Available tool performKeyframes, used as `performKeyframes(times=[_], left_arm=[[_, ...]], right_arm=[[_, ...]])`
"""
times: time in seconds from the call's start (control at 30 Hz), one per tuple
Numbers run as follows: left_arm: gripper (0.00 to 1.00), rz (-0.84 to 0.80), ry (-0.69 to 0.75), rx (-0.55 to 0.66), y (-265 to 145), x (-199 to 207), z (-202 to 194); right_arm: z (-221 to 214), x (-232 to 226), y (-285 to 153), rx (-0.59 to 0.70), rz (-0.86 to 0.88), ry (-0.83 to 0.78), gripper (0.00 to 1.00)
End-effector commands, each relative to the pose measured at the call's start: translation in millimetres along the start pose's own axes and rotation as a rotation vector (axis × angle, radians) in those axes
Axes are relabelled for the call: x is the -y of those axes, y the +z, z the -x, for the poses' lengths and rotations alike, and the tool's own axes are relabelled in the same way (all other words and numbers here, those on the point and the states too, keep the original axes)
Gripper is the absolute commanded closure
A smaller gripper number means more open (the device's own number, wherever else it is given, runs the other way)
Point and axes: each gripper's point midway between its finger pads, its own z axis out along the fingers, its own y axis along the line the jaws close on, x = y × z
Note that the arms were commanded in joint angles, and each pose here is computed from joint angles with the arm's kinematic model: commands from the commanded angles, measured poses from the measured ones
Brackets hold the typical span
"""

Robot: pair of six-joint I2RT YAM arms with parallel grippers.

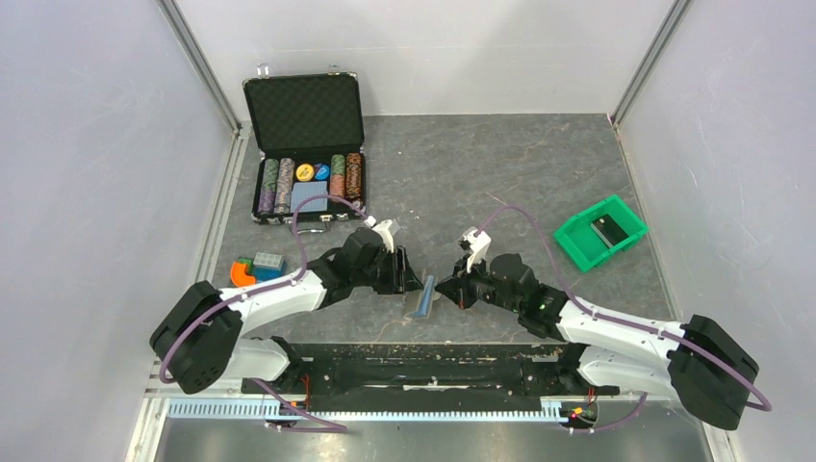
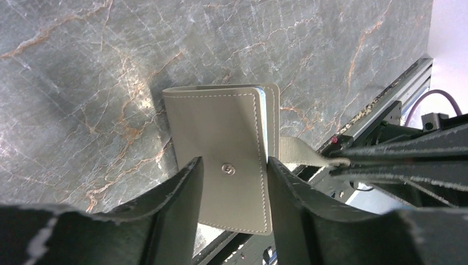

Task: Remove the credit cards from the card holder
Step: Open the card holder at the center of the board.

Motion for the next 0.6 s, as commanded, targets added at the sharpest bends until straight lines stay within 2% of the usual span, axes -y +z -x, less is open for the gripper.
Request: performKeyframes(times=[0.0, 0.3, 0.57], left_arm=[[0.5, 0.027, -0.016, -0.005, -4.4, -9.9, -10.3], [0.55, 0.097, -0.006, -0.004, -14.0, -19.1, -9.6], [0.47, 0.163, -0.028, -0.026, -15.7, -31.1, -15.1]], right_arm=[[15.2, 15.0, -6.7, 0.043, -0.073, -0.03, 1.0], [23.9, 16.0, -11.9, 0.054, -0.051, -0.031, 1.0], [27.5, 15.0, -12.5, 0.061, -0.045, -0.024, 1.0]])
